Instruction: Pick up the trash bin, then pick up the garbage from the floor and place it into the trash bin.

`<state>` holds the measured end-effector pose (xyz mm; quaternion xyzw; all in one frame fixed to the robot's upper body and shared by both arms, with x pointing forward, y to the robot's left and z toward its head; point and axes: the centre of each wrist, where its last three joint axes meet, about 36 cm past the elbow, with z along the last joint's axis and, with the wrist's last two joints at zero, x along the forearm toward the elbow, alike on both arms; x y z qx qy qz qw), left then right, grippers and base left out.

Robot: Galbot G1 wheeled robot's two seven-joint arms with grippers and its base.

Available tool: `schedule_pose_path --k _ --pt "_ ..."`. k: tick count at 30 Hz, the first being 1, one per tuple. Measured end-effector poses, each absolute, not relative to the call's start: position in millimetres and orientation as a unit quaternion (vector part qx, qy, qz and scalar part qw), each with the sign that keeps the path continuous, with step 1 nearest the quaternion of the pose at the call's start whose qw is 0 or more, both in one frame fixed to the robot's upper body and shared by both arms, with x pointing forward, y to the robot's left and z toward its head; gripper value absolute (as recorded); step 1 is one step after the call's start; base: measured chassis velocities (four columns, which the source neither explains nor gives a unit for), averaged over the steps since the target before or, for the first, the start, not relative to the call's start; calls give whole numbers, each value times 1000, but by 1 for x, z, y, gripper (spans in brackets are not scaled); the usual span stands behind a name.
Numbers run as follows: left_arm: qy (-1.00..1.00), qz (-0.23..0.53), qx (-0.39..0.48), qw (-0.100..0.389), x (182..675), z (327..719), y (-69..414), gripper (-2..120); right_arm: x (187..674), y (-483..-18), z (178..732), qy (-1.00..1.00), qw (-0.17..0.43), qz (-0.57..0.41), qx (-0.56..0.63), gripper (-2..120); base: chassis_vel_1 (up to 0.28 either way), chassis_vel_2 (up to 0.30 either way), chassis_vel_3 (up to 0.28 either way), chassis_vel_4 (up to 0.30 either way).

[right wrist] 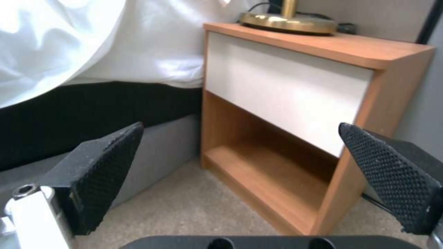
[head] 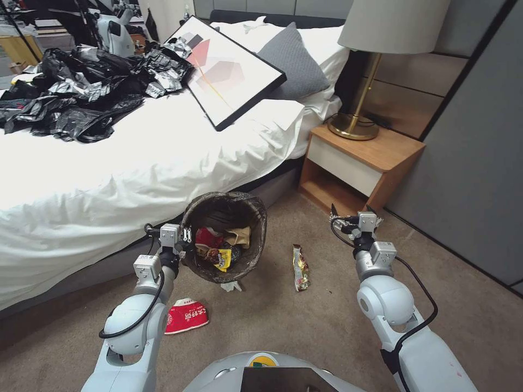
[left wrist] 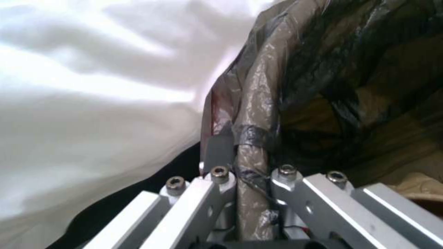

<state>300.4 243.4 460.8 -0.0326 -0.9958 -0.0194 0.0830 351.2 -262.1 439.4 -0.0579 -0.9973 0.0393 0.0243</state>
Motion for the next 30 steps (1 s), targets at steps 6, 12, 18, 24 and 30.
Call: schedule_pose_path --k 6,12,18,24,30 --pt "-996 -24 -30 82 300 459 244 2 365 -258 455 -995 72 52 -47 100 8 7 9 5" --pt "-996 -26 -31 80 300 460 242 2 419 -252 457 -985 172 28 -19 100 0 0 0 0" --pt "-996 -31 -28 79 300 462 244 2 493 -243 421 -941 339 -9 9 100 0 0 0 0" --pt "-996 -31 -28 81 301 460 244 2 528 -227 382 -914 404 -19 16 100 0 0 0 0" --pt "-995 -32 -29 86 303 456 244 2 538 -194 339 -892 449 -33 27 100 0 0 0 0"
